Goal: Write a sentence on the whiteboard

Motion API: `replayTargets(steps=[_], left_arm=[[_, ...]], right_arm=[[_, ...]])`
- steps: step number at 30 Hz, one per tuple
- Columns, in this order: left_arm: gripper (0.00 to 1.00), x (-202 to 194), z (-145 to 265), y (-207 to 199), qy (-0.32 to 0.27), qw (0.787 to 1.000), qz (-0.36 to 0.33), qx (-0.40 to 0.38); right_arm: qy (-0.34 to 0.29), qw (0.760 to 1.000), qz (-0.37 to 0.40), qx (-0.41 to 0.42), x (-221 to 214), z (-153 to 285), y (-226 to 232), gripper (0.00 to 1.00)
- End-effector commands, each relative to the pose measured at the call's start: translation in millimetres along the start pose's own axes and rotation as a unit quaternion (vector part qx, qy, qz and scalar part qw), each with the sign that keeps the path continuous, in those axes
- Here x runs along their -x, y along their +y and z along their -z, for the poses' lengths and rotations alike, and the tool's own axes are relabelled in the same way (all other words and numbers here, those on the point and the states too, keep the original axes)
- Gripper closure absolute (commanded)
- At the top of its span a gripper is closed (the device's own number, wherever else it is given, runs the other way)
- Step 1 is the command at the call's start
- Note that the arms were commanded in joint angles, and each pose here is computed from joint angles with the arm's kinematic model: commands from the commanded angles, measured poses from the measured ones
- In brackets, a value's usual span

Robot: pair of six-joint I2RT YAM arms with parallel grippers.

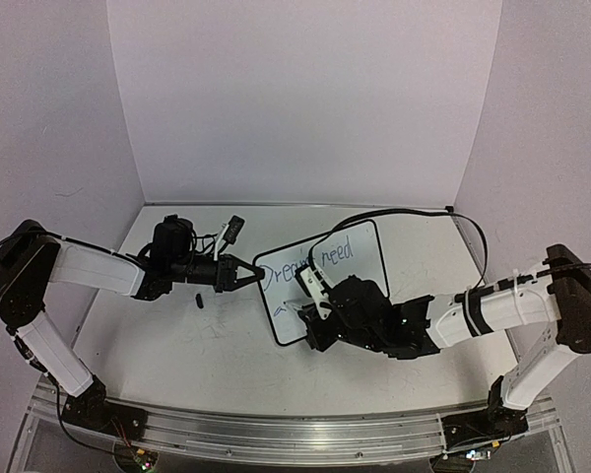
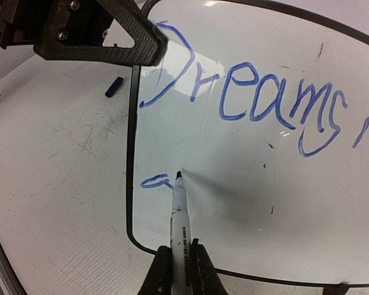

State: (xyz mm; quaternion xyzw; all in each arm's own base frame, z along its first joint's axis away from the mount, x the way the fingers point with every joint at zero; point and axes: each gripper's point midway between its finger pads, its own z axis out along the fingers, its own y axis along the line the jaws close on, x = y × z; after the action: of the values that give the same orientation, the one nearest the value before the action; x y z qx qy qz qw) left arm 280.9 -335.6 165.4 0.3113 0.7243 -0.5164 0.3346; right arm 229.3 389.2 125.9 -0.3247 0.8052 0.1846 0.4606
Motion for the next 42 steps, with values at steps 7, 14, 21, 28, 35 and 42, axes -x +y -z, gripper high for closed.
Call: replayTargets(steps=[7,14,21,28,35,42], left_arm=[[1.0,1,-2,6,0.008,1.0,-0.009,0.009],[1.0,1,-2,5,0.009,1.0,-0.009,0.009],[1.0,0,-2,5,0.009,1.0,-0.008,0.008],[1.0,0,-1,5,0.009,1.0,-0.008,0.008],[1.0,0,-2,5,0.009,1.0,-0.008,0.008],[1.0,0,-2,5,0.009,1.0,-0.009,0.008]], right_arm=[[-0.001,1.0,-0.01,-0.008,2,4,-4,1.0],[-0.002,0.999,-0.016,-0.028,0,2,-10,1.0],[-0.003,0.999,-0.017,-0.04,1,-2,-13,1.0],[0.0,0.999,-0.011,-0.032,4,-8,-8,1.0],[0.001,1.0,-0.007,-0.019,5,-9,-2,1.0],[0.016,1.0,-0.006,-0.013,-7,-9,-2,1.0]])
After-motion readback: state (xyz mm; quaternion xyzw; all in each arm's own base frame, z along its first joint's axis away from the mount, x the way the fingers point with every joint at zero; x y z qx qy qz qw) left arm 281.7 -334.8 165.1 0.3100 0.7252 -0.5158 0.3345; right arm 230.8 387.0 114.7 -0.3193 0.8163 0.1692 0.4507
